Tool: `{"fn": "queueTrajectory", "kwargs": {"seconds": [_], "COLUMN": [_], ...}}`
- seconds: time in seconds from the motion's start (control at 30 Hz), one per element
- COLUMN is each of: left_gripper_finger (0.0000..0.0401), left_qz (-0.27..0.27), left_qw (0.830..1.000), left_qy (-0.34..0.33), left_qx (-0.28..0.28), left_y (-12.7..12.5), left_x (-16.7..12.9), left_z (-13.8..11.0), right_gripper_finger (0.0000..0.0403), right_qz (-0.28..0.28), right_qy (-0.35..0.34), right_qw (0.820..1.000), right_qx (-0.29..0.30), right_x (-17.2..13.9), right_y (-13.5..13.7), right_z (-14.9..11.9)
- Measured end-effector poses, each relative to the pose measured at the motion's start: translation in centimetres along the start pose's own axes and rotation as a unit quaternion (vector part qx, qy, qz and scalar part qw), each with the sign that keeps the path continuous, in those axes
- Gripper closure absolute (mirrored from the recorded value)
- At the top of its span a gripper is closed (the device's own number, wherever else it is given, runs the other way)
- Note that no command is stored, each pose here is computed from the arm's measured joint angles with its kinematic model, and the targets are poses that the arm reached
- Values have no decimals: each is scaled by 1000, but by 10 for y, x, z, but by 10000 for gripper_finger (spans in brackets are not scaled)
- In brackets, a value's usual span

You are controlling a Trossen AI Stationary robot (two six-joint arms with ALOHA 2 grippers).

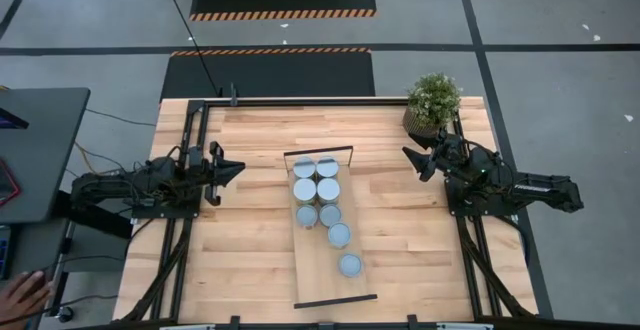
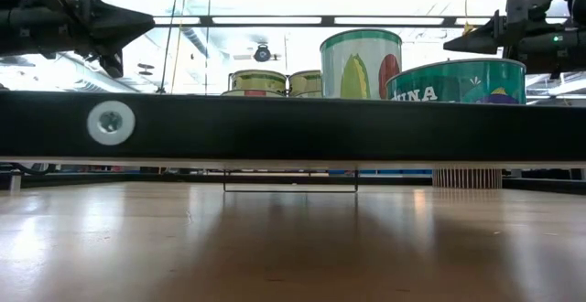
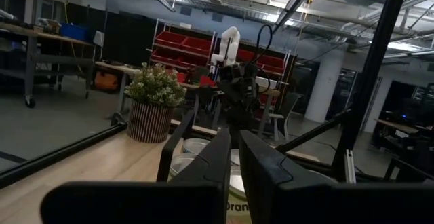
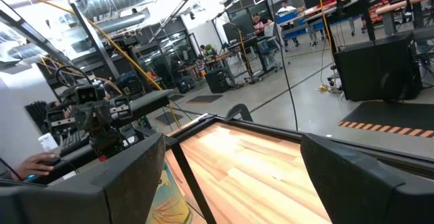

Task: Pick and place cans onto a shelf
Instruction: Return to Home Position

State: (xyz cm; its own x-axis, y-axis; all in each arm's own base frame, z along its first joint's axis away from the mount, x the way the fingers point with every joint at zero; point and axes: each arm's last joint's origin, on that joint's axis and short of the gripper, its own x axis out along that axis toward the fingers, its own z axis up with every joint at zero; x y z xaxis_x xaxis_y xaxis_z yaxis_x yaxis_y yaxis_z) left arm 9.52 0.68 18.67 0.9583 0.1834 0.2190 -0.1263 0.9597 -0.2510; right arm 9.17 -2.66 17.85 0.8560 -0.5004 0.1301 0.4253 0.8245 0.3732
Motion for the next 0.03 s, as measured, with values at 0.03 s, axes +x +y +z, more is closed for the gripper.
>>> {"fn": "queueTrajectory", "kwargs": {"seconds": [0.03], "left_gripper_finger": [362], "left_qz": [0], "left_qw": [1000], "left_qy": [0], "left_qx": [0], "left_y": [0], "left_x": [0], "left_z": [0], "right_gripper_finger": [51], "right_qz": [0], "right_qy": [0], "right_qw": [1000], "right_qx": [0], "right_x": [0], "right_y": [0], "right_z": [0]}}
